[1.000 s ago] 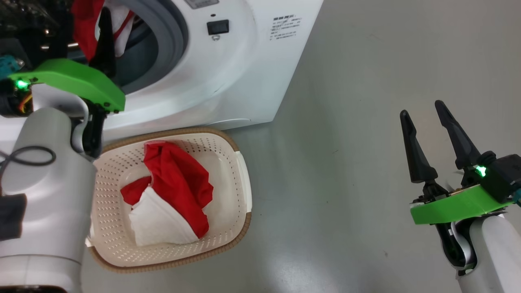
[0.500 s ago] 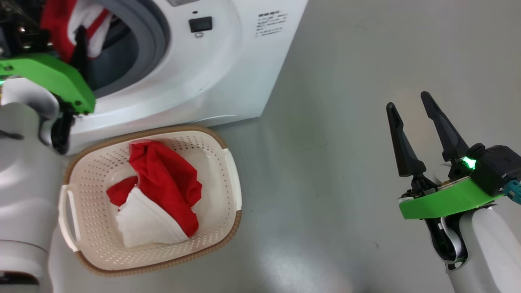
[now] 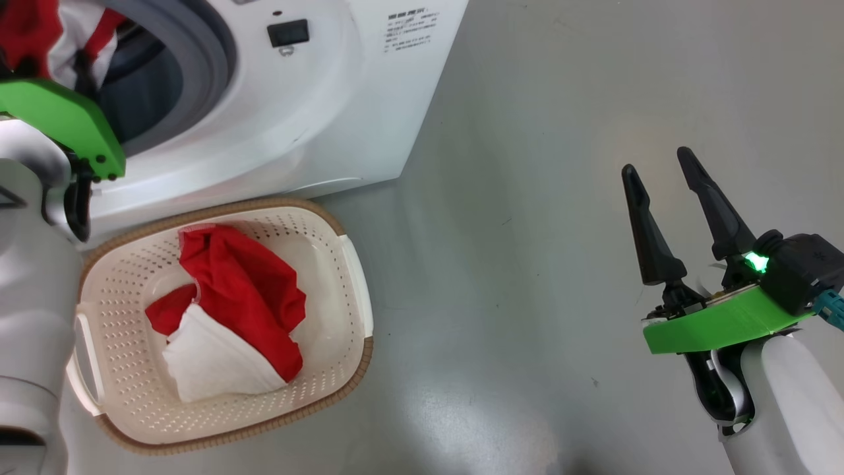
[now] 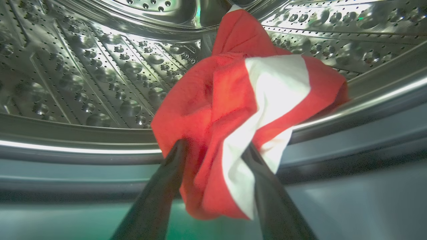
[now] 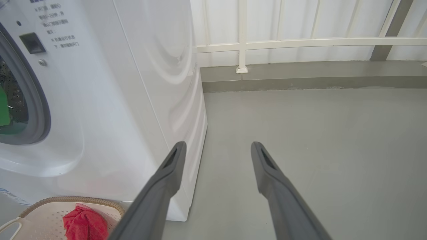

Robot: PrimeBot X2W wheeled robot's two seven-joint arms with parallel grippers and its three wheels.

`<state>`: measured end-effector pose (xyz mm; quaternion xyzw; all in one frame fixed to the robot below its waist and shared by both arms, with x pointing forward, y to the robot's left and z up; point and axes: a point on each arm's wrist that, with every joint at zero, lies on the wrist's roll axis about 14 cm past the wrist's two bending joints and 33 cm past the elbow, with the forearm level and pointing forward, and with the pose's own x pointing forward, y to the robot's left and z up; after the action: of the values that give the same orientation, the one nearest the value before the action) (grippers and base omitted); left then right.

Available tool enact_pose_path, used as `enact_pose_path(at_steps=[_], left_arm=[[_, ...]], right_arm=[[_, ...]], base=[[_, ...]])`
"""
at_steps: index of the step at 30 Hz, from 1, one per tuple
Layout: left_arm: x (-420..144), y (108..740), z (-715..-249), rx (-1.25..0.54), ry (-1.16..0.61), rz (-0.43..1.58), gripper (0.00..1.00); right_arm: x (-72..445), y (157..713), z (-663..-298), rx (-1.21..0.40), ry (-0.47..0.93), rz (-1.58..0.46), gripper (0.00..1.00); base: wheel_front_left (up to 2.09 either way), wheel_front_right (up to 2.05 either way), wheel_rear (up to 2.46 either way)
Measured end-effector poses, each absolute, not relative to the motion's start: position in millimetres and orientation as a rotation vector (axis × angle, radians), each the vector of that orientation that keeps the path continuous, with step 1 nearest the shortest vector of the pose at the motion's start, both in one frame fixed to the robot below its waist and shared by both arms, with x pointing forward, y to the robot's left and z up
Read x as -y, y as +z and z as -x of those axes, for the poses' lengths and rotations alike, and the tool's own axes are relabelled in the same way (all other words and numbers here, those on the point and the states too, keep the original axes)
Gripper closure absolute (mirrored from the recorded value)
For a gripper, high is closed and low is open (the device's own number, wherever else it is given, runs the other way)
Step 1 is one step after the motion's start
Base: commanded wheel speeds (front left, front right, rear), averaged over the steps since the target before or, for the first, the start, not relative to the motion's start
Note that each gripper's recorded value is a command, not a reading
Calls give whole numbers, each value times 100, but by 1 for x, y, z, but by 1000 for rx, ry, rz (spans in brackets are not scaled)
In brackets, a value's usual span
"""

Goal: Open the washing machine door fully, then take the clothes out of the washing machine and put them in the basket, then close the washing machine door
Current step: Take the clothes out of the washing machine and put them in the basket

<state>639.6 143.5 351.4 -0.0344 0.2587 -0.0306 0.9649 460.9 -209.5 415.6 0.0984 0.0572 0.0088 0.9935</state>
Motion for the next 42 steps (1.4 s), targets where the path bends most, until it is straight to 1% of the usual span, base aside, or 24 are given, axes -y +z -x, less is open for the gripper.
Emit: enact_pose_path(at_steps=[1, 2, 6, 12, 16, 22, 28, 42], left_arm=[[-144, 351, -639, -526, -61, 61, 67], [-146, 350, -638, -529, -59, 53, 100], [-152, 353, -638, -515, -41, 40, 100], [-159, 368, -640, -431, -29, 44, 100], [-164, 382, -639, -368, -22, 82, 100], [-178, 392, -625, -325, 17, 169, 100], [-188, 430, -619, -194, 25, 222, 100], [-196, 496, -559, 28, 17, 237, 100]], right_arm=[[209, 415, -461, -115, 18, -197, 0], [209, 415, -461, -115, 18, -198, 0], [208, 416, -463, -111, 19, -201, 0], [202, 418, -465, -103, 31, -212, 0], [199, 423, -467, -89, 39, -220, 0], [195, 433, -470, -62, 49, -228, 0], [189, 443, -469, -40, 65, -236, 0], [185, 465, -445, -7, 70, -244, 0]], base=[[0, 0, 0], [0, 0, 0], [0, 0, 0], [0, 0, 0], [0, 0, 0], [0, 0, 0], [0, 0, 0], [0, 0, 0]])
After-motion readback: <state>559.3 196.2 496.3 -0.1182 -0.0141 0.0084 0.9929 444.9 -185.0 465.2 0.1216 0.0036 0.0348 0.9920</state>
